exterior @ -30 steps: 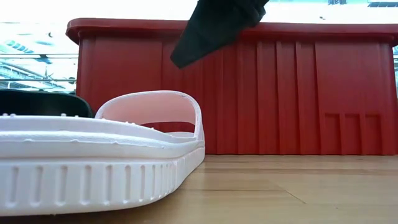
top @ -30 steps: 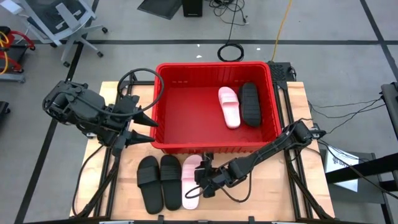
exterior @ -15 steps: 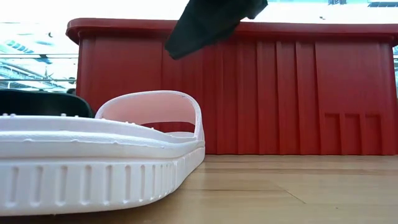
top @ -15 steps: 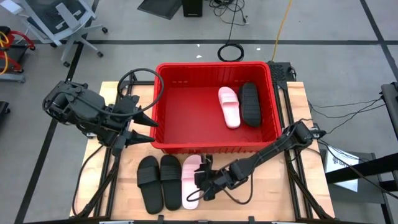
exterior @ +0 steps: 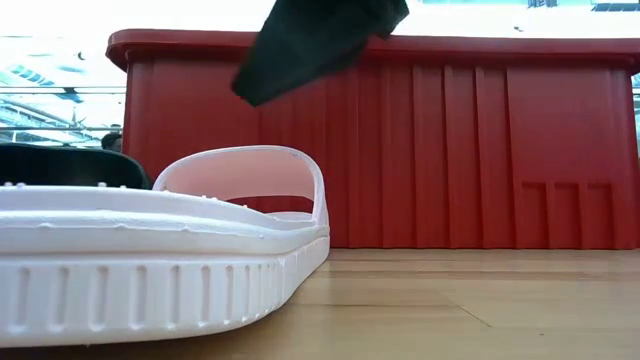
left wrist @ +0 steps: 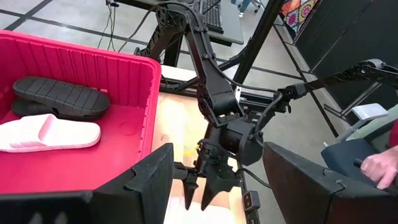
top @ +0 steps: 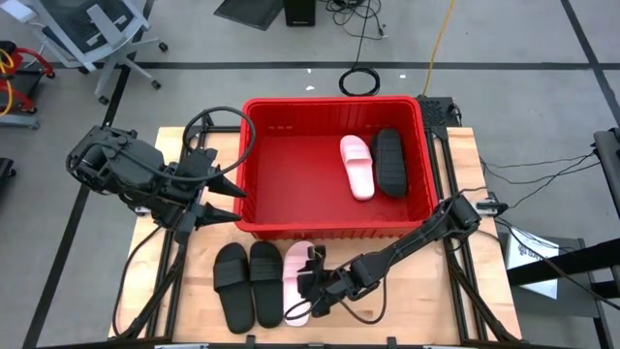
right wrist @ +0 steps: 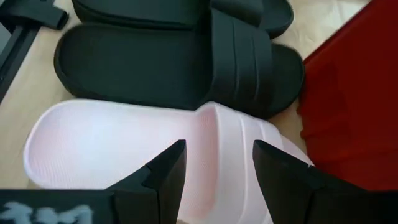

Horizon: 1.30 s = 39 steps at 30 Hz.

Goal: Pick and place slides into bin
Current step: Put the pink slide into the red container

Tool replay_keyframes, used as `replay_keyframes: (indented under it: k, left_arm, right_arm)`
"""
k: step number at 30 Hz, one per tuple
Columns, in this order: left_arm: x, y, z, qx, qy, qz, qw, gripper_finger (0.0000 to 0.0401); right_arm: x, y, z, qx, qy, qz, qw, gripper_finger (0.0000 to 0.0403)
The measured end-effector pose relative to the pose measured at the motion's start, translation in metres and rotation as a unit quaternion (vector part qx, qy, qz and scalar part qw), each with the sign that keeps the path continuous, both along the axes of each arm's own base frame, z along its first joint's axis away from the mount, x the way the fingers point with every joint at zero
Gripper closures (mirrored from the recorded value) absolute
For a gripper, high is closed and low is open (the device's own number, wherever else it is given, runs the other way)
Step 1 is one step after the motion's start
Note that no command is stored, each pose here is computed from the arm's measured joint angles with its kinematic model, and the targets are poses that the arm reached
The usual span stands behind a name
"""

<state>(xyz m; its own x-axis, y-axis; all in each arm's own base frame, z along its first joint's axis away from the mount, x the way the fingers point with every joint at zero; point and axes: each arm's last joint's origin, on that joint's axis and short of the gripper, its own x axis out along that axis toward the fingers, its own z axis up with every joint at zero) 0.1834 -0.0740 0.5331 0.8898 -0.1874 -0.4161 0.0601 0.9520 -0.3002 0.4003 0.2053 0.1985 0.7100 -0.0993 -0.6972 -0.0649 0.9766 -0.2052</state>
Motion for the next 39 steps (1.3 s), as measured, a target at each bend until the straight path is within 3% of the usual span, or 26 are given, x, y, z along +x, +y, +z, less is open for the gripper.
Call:
replay_keyframes:
  k: [10, 15, 24, 29, 36, 39]
  left_arm:
    - [0.000, 0.000, 0.000, 0.000, 0.001, 0.000, 1.000, 0.0160]
    - [0.000, 0.000, 0.000, 0.000, 0.001, 0.000, 1.000, 0.0160]
    - [0.000, 0.000, 0.000, -0.001, 0.001, 0.000, 1.000, 0.0160]
    - [0.000, 0.000, 0.000, -0.001, 0.001, 0.000, 1.000, 0.0160]
    - [0.000, 0.000, 0.000, -0.015, 0.004, 0.005, 1.000, 0.0160]
    - [0.000, 0.000, 0.000, -0.016, 0.004, 0.006, 1.000, 0.0160]
  right_arm:
    - [0.009, 0.002, -0.024, -0.015, 0.036, -0.011, 0.999, 0.0225]
    - [0.007, -0.009, -0.027, -0.031, 0.054, -0.063, 0.996, 0.0225]
    - [0.012, -0.026, -0.029, -0.025, 0.067, -0.088, 0.994, 0.0233]
    - [0.013, -0.028, -0.029, -0.023, 0.069, -0.088, 0.993, 0.0281]
    - [0.012, -0.027, -0.029, 0.028, 0.069, -0.118, 0.990, 0.0389]
    - [0.012, -0.027, -0.028, 0.044, 0.067, -0.134, 0.988, 0.0392]
